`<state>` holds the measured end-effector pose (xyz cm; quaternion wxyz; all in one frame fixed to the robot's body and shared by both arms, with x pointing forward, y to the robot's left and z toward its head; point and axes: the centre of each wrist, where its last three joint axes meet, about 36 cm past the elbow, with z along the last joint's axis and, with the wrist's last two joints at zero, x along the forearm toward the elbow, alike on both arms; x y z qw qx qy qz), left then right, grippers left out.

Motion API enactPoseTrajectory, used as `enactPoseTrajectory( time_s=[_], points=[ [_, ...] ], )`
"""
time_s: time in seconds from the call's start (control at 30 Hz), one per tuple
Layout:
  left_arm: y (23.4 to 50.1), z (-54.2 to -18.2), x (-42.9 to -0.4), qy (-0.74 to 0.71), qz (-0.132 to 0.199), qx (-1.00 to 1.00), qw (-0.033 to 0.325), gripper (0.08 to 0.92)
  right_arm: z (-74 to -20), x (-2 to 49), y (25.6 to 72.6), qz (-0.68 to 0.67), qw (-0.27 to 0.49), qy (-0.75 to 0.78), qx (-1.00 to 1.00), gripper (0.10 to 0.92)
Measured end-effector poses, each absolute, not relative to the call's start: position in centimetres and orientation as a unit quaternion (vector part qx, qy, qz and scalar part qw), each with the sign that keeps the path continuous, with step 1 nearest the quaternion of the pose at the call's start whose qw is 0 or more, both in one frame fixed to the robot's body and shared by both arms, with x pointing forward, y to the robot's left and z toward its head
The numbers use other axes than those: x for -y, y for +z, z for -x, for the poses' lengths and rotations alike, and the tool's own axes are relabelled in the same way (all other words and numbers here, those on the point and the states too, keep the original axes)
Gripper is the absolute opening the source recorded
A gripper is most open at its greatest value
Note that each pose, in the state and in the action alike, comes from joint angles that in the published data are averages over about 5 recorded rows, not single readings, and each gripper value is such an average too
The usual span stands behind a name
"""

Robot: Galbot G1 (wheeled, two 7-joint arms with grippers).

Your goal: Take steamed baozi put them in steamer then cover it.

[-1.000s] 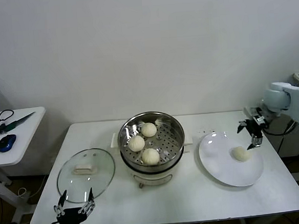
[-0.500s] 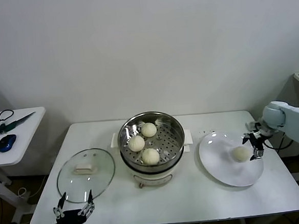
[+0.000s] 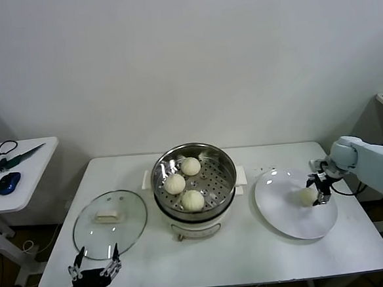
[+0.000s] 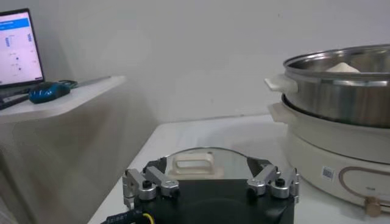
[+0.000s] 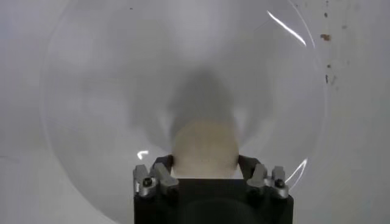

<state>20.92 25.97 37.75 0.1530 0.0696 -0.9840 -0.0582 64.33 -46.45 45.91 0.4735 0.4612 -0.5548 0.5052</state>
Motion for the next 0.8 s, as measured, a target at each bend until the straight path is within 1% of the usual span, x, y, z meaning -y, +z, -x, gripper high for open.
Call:
enactPoseTrajectory(
  time_s=[0.17, 0.33, 0.43, 0.57, 0.7, 0.8],
  points=[
    [37.8, -20.9, -25.9, -0.058, -0.069, 0.984, 0.151, 0.823, -64.4, 46.5, 46.7, -0.464, 0.472, 0.500, 0.559, 0.678],
    [37.9, -21.0, -25.9, -0.058, -0.067, 0.985, 0.148, 0.823, -65.0, 46.1, 49.9, -0.466, 0.460, 0.499, 0.567, 0.678],
    [38.1, -21.1, -25.7, -0.059, -0.064, 0.985, 0.146, 0.823, -65.7, 44.6, 53.3, -0.471, 0.442, 0.505, 0.572, 0.678],
    [38.3, -21.2, -25.5, -0.058, -0.058, 0.986, 0.143, 0.823, -66.7, 41.4, 59.3, -0.483, 0.409, 0.515, 0.578, 0.677],
    [38.5, -21.4, -25.4, -0.057, -0.054, 0.987, 0.139, 0.823, -67.0, 36.5, 65.6, -0.501, 0.366, 0.524, 0.584, 0.678],
    [38.7, -21.5, -25.3, -0.057, -0.051, 0.988, 0.137, 0.823, -66.5, 32.2, 69.0, -0.518, 0.337, 0.526, 0.584, 0.679]
  ],
)
